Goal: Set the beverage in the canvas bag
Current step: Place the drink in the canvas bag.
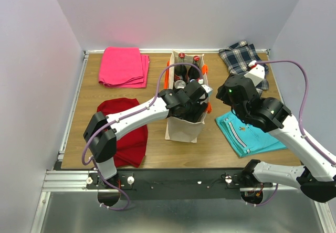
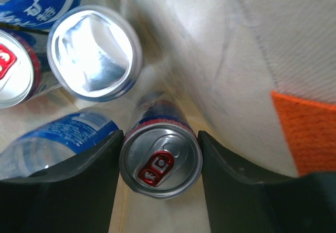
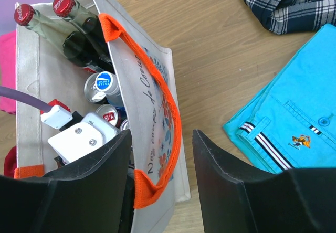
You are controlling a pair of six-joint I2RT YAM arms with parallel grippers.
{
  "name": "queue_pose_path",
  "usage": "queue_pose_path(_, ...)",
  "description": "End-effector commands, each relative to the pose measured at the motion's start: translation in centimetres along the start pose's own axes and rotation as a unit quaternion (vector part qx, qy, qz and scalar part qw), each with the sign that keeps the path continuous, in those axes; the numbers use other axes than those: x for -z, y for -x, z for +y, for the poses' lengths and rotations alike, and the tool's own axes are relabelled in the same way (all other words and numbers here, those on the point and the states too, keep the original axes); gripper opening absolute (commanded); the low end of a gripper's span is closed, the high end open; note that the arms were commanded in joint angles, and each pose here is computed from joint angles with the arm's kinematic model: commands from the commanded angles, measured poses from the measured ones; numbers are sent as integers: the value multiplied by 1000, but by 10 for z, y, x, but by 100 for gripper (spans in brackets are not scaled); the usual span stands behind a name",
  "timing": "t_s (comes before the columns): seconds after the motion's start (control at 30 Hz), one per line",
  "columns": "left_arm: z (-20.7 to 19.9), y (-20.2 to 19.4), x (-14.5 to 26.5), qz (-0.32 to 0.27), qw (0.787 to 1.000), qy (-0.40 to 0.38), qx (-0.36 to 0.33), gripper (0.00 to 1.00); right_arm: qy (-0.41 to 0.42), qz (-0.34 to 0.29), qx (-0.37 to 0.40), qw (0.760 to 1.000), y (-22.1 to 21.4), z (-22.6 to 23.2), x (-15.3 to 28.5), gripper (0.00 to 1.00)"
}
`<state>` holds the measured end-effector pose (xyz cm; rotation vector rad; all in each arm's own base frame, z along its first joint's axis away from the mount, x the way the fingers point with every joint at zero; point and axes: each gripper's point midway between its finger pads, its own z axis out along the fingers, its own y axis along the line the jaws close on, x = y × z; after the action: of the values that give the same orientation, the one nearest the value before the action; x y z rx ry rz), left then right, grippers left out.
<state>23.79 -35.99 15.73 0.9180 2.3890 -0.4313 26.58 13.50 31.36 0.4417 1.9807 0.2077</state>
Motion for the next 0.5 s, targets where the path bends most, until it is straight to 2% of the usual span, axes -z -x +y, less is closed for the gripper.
queue_pose_path(0.0,3,11,24,-31,999,11,-7,72,-2,-14,-8,1000,8,0,2,59)
queue_pose_path(0.2,3,10,24,-30,999,8,-8,76,-2,-14,-8,1000,7,-1,2,59)
queue_pose_path(0.47,2,12,26,-33,999,6,-7,77,-2,-14,-9,1000,8,-1,3,59)
